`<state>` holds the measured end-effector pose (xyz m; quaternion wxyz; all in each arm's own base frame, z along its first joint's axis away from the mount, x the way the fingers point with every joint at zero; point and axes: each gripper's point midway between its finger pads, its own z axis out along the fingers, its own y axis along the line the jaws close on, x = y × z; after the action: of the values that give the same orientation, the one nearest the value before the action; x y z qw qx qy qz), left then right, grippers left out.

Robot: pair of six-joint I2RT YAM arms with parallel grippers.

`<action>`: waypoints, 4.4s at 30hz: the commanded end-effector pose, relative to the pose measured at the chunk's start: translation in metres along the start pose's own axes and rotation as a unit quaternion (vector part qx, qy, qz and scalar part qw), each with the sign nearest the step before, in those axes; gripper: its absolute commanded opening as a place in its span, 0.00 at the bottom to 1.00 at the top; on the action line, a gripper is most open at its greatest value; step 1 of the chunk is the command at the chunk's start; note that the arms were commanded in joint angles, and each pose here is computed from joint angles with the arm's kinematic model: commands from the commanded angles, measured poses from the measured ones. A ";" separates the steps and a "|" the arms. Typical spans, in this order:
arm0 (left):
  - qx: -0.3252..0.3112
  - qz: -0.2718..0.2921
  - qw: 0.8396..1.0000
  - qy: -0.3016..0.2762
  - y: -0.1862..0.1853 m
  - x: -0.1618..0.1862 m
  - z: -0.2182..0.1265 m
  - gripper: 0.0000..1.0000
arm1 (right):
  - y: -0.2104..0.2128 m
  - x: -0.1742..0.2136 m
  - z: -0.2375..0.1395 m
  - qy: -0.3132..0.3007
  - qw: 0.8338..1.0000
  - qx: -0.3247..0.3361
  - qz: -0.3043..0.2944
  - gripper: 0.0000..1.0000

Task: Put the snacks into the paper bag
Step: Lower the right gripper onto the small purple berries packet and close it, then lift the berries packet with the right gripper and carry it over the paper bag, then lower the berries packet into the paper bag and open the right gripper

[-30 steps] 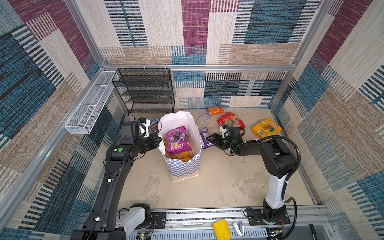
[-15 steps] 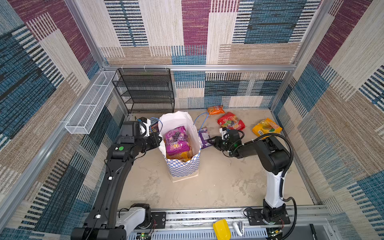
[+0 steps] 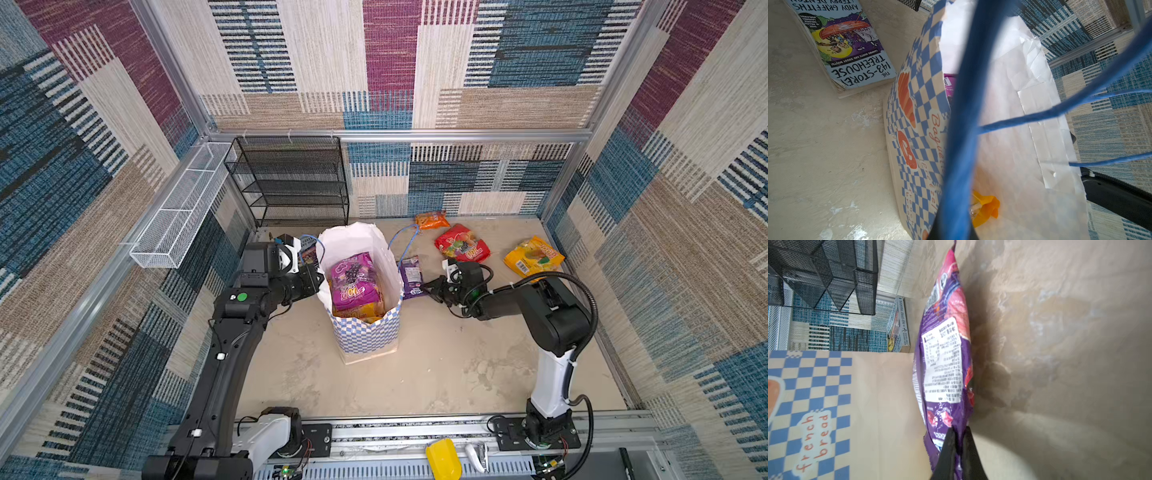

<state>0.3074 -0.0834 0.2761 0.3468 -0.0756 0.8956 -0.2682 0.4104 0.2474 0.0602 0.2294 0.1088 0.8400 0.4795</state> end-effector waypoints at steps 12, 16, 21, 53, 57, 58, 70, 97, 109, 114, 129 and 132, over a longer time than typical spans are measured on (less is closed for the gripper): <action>0.020 0.008 1.000 -0.018 -0.007 -0.011 0.001 0.00 | 0.095 -0.030 -0.068 -0.061 0.996 -0.027 -0.063 0.00; 0.018 0.008 1.000 -0.019 -0.007 -0.011 0.001 0.00 | 0.121 -0.039 -0.096 -0.096 0.992 -0.025 -0.081 0.00; 0.021 0.009 1.000 -0.020 -0.008 -0.012 -0.001 0.00 | 0.150 -0.047 -0.135 -0.145 0.984 -0.027 -0.096 0.00; 0.029 0.010 0.999 -0.022 -0.012 -0.012 -0.003 0.00 | 0.453 0.006 -0.206 -0.172 0.908 -0.213 -0.318 0.00; 0.029 0.010 0.999 -0.022 -0.011 -0.012 -0.003 0.00 | 0.463 0.031 -0.181 -0.148 0.904 -0.219 -0.336 0.00; 0.026 0.010 0.999 -0.022 -0.010 -0.012 -0.002 0.00 | 0.462 0.037 -0.173 -0.141 0.905 -0.217 -0.338 0.00; 0.025 0.008 0.999 -0.019 -0.009 -0.011 0.000 0.00 | 0.443 0.065 -0.133 -0.108 0.913 -0.194 -0.342 0.00; 0.029 0.010 0.999 -0.021 -0.012 -0.012 -0.003 0.00 | 0.434 0.071 -0.095 -0.112 0.924 -0.165 -0.327 0.00; 0.028 0.008 0.999 -0.019 -0.011 -0.011 -0.002 0.00 | 0.345 0.072 -0.070 -0.111 0.945 -0.040 -0.305 0.00; 0.029 0.009 0.999 -0.023 -0.011 -0.012 -0.004 0.00 | 0.332 0.072 -0.046 -0.103 0.943 -0.008 -0.316 0.00; 0.029 0.011 0.999 -0.024 -0.012 -0.012 -0.004 0.00 | 0.300 0.087 0.026 -0.052 0.955 0.027 -0.290 0.04; 0.025 0.011 0.999 -0.024 -0.011 -0.012 -0.004 0.00 | 0.295 0.089 0.040 -0.044 0.954 0.035 -0.296 0.05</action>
<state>0.3065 -0.0848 0.2785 0.3479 -0.0729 0.8931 -0.2759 0.3389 0.4596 0.2729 0.3962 -0.1136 0.8401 0.3527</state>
